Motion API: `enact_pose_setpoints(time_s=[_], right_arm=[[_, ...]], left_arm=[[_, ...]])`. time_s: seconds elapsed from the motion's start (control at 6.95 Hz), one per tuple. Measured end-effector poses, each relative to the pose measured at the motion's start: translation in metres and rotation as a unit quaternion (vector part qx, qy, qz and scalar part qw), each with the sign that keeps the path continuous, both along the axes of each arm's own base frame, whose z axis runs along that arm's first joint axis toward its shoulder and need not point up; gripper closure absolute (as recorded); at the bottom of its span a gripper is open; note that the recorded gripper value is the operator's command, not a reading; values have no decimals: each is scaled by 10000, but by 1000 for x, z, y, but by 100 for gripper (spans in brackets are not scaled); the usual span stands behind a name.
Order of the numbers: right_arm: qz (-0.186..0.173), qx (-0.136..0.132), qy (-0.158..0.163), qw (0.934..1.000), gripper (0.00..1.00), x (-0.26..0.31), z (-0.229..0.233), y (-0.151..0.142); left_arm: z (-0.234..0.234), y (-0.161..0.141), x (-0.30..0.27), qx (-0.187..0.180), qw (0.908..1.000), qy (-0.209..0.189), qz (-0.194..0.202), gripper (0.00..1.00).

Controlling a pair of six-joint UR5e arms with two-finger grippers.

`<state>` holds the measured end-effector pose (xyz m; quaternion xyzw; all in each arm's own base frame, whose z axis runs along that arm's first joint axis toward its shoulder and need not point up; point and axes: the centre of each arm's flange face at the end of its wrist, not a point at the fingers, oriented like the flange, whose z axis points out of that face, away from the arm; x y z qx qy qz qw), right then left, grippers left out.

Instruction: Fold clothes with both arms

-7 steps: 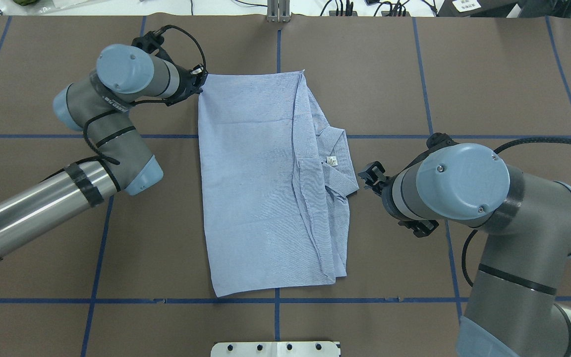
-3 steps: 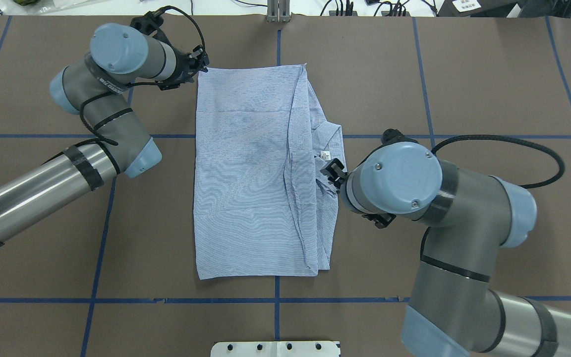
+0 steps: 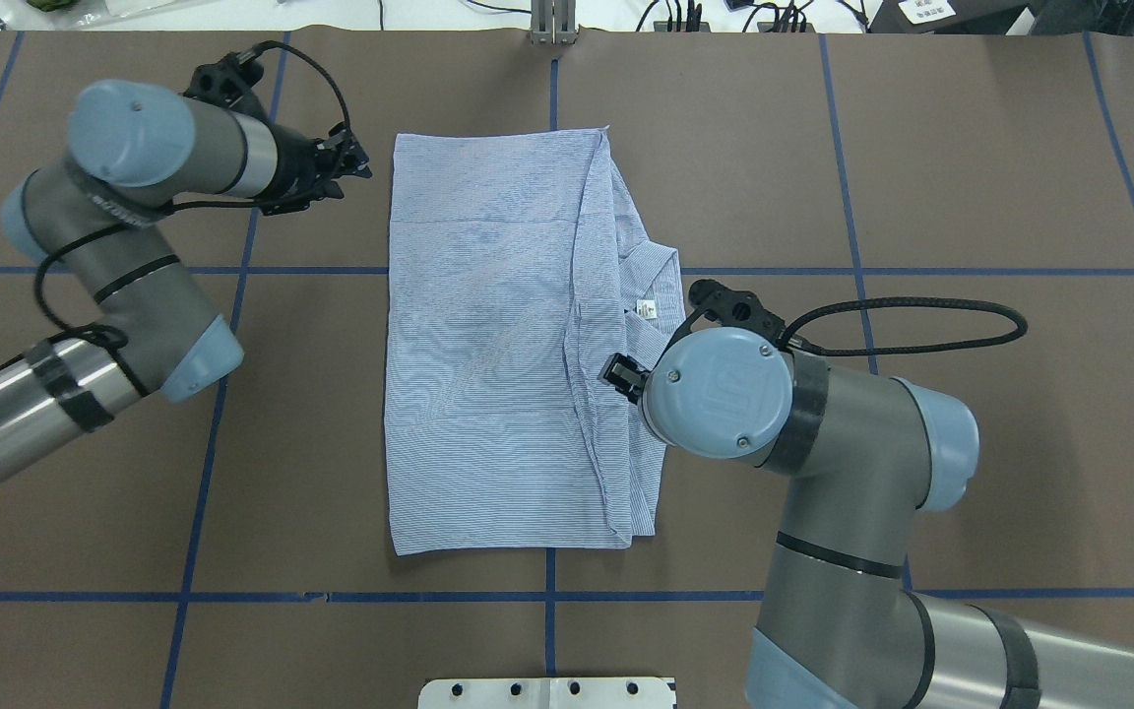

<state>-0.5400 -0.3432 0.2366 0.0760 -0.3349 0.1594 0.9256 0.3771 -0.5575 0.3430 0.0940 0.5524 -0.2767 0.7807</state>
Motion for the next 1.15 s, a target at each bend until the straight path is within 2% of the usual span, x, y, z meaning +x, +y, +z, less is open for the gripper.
enact_pose_setpoints(time_s=[0.14,0.29,0.43,0.86,1.15], right_arm=[[-605,405,354,9967,0,-14,-2,0],[-1099,697,654,9893,0,-26,-11,1],[-1440,908,886,9814,0,-38,-19,5],[-2055,1246,1471,9595,0,-62,-18,25],[-2268,1311,1621,9514,0,-68,-19,35]], left_arm=[[-3,9,-7,-12,10000,11,40,50],[-2,13,-10,-31,10000,1,59,50],[-1,15,-12,-50,10000,-12,69,50],[1,16,-12,-71,9999,-23,76,50],[2,16,-11,-81,9999,-26,68,49]])
